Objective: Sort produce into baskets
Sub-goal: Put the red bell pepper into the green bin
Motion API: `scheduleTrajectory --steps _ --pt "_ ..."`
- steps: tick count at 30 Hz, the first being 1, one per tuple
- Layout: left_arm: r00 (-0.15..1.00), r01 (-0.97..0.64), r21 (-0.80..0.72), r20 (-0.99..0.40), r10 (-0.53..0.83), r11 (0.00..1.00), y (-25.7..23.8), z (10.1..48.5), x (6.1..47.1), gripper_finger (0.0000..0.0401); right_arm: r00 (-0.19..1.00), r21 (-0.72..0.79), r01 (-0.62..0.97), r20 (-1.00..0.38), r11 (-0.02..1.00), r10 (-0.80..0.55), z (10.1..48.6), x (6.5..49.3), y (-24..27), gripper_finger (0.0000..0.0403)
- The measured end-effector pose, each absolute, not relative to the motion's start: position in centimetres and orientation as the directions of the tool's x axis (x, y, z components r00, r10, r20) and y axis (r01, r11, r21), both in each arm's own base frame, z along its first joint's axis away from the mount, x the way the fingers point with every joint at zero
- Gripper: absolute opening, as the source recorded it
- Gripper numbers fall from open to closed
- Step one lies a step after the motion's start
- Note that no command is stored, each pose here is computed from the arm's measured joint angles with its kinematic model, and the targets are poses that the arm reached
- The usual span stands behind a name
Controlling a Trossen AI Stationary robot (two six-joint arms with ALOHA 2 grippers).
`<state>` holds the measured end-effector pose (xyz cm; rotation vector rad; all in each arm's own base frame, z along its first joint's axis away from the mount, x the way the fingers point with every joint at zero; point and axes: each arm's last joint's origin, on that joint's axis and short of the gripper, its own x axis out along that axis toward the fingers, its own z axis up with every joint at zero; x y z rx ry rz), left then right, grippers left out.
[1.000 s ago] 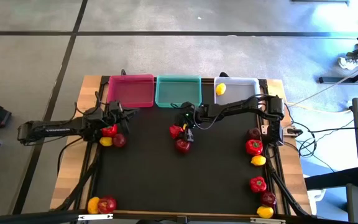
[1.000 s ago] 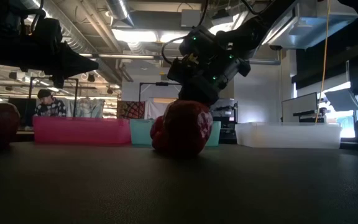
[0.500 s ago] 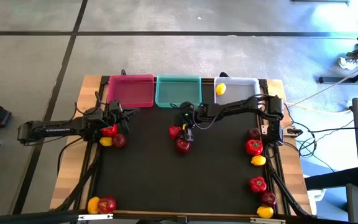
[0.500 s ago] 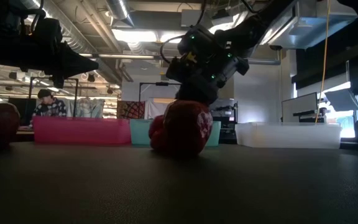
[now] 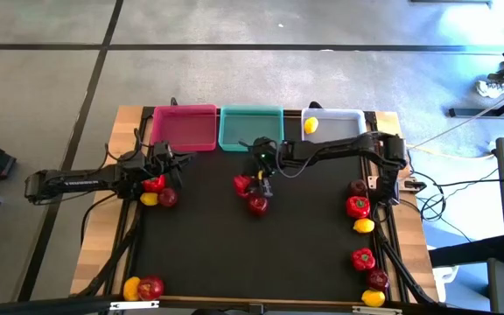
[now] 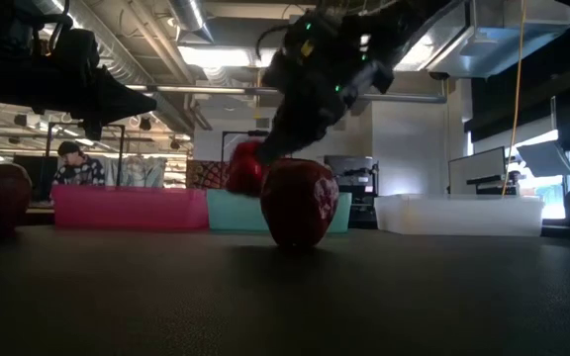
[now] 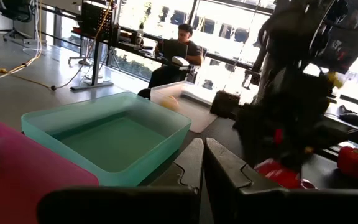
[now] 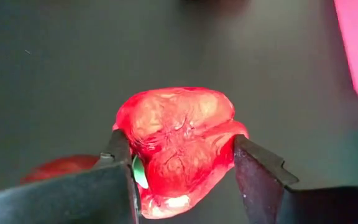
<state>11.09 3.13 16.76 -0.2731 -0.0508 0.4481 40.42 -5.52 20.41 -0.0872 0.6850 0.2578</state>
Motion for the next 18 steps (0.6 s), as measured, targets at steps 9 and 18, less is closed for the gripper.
scheduleTrajectory --steps 9,18 --pt "0.9 -0.421 -0.273 -0.011 0.435 0.865 3.1 16.8 11.1 0.0011 0.758 0.121 -0.477 -0.445 0.87 0.477 25.9 37.9 -6.7 0.0149" --pt "0.901 -0.421 -0.272 -0.01 0.435 0.865 3.1 16.8 11.1 0.0011 0.748 0.137 -0.548 -0.362 0.825 0.556 28.6 36.6 -6.5 0.0149"
